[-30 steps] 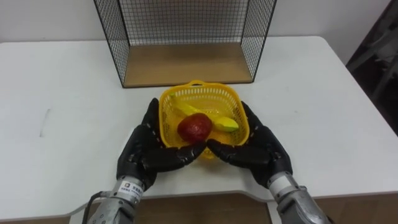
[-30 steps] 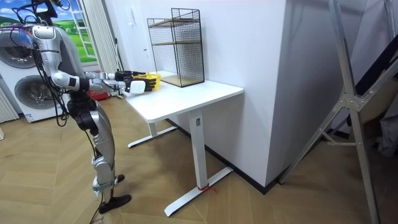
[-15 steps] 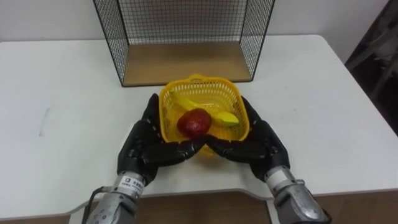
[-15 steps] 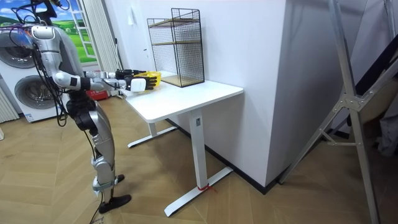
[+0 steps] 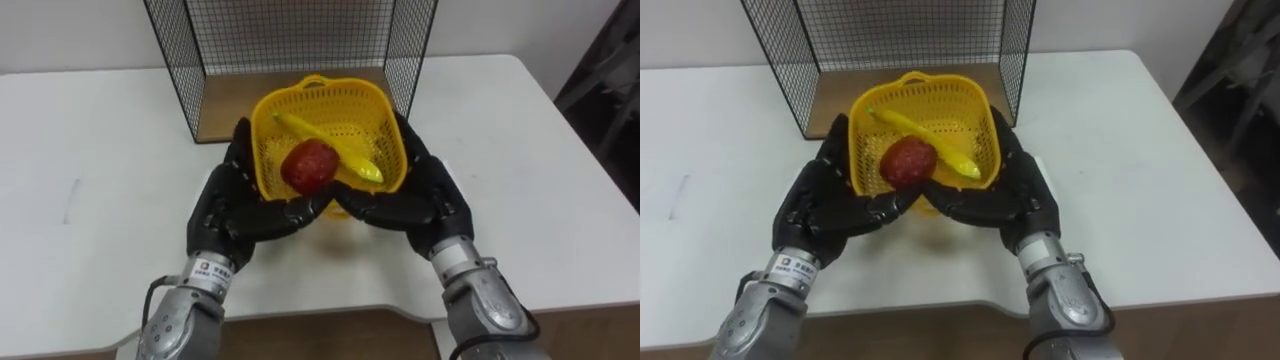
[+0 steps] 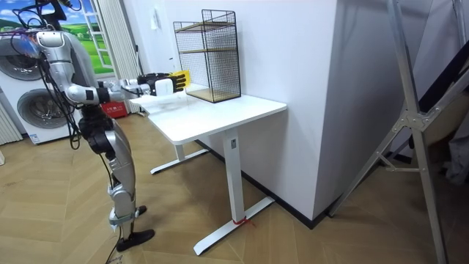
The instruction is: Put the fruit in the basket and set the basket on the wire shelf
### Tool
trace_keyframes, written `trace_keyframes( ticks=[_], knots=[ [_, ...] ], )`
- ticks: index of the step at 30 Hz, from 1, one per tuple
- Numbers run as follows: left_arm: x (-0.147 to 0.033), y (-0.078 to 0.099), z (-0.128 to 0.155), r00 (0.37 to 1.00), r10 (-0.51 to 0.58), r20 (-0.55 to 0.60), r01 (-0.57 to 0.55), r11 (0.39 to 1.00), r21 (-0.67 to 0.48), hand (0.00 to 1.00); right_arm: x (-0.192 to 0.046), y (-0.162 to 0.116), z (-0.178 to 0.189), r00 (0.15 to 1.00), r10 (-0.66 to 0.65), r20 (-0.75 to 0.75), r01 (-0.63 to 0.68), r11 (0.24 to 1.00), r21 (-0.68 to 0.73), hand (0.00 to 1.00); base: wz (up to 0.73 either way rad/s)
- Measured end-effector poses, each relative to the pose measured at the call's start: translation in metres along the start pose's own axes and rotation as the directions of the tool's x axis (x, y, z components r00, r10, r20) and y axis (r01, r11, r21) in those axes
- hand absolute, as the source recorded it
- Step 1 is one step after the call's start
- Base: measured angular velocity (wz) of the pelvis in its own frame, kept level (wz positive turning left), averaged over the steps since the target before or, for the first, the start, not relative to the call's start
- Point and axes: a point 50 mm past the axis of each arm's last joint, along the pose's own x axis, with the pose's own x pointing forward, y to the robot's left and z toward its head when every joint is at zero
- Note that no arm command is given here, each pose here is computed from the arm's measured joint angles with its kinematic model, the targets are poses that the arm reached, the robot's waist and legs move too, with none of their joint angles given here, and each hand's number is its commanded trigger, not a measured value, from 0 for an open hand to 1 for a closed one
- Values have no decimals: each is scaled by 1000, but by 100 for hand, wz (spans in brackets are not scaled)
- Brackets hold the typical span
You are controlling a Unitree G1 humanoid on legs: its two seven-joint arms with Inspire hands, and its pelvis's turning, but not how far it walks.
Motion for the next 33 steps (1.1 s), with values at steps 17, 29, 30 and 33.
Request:
trace_keyframes(
  ticks=[17,29,30,33],
  knots=[
    [1,-2,5,1000,-6,30,6,1000,-2,0,2,2,5,1000,8,22,-8,1000,2,0,0],
    [1,-4,8,998,9,64,-5,998,-55,0,5,7,9,998,15,55,-16,1000,12,0,-5],
    [1,-4,8,998,9,65,-5,998,-55,0,4,7,9,998,16,54,-17,1000,13,0,0],
    [1,-4,8,998,9,67,-5,998,-55,0,4,7,8,998,15,55,-16,1000,27,0,10]
  ],
)
